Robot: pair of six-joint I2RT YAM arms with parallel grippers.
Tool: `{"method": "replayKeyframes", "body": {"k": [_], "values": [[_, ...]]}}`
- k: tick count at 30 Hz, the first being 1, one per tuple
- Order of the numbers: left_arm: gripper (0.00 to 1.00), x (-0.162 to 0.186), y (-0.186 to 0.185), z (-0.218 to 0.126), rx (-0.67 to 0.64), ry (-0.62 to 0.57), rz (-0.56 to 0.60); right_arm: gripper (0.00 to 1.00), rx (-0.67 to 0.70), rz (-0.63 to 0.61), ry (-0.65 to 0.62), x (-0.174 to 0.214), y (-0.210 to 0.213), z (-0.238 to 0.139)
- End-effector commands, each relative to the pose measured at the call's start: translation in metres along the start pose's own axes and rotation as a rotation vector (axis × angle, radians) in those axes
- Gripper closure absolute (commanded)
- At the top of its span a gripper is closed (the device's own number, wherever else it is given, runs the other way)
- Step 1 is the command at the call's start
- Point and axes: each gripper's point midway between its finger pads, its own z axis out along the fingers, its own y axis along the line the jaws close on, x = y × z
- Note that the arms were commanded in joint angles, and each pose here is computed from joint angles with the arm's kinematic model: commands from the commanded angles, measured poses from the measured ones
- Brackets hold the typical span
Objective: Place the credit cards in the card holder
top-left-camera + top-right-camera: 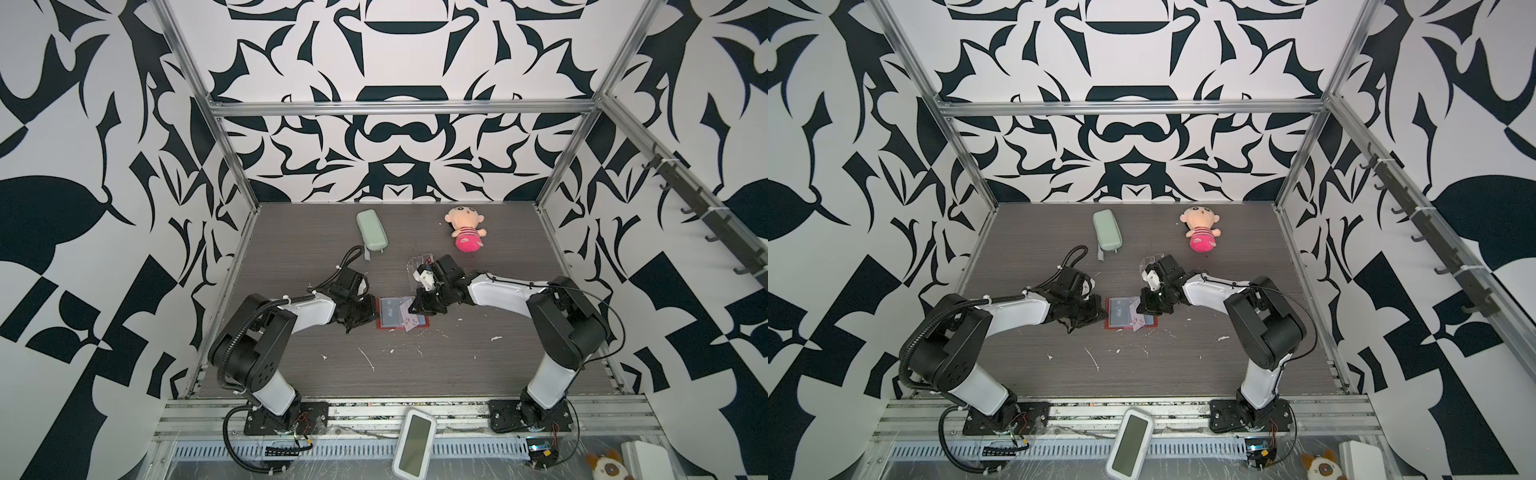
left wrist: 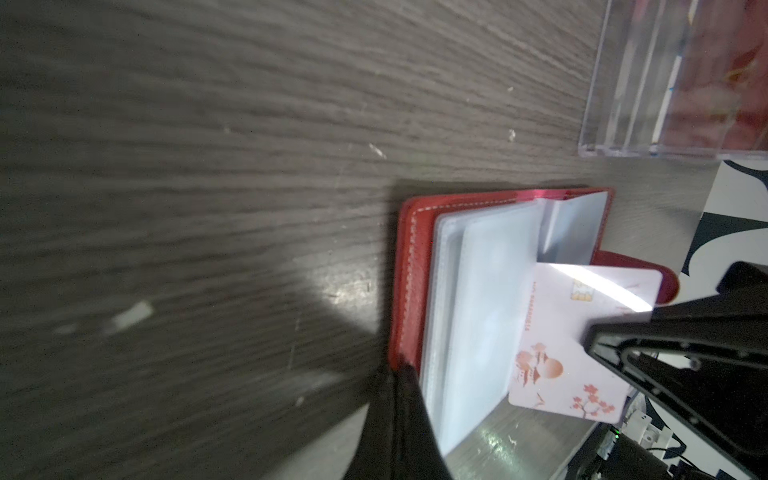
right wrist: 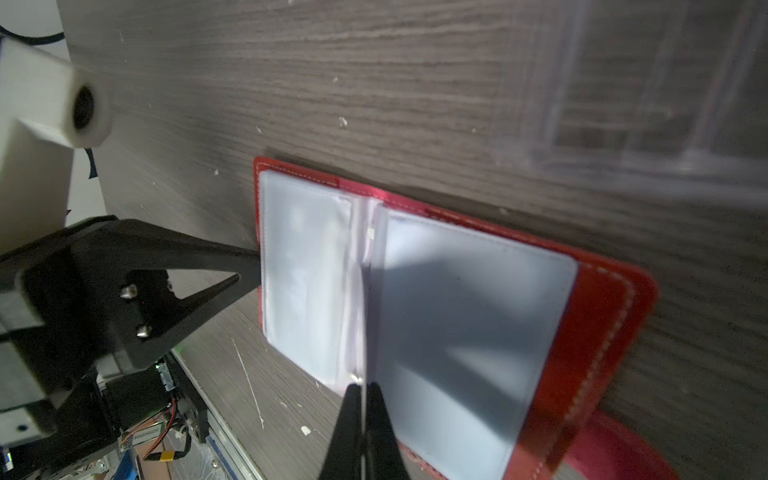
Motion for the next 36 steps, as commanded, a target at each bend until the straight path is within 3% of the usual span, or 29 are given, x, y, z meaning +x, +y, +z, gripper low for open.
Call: {"method": "replayKeyframes", "body": {"k": [1,36], "values": [[1.0,0.02,0.022,0.005,-0.065,0.061,-0.036,1.0,-0.031,-0.014,0.003,-0.001,0.005,0.005],[1.0,0.025,0.042,0.005,-0.158,0.067,-0.049,1.0,-0.17,0.019,-0.026,-0.012,0.007,0.013]]}}
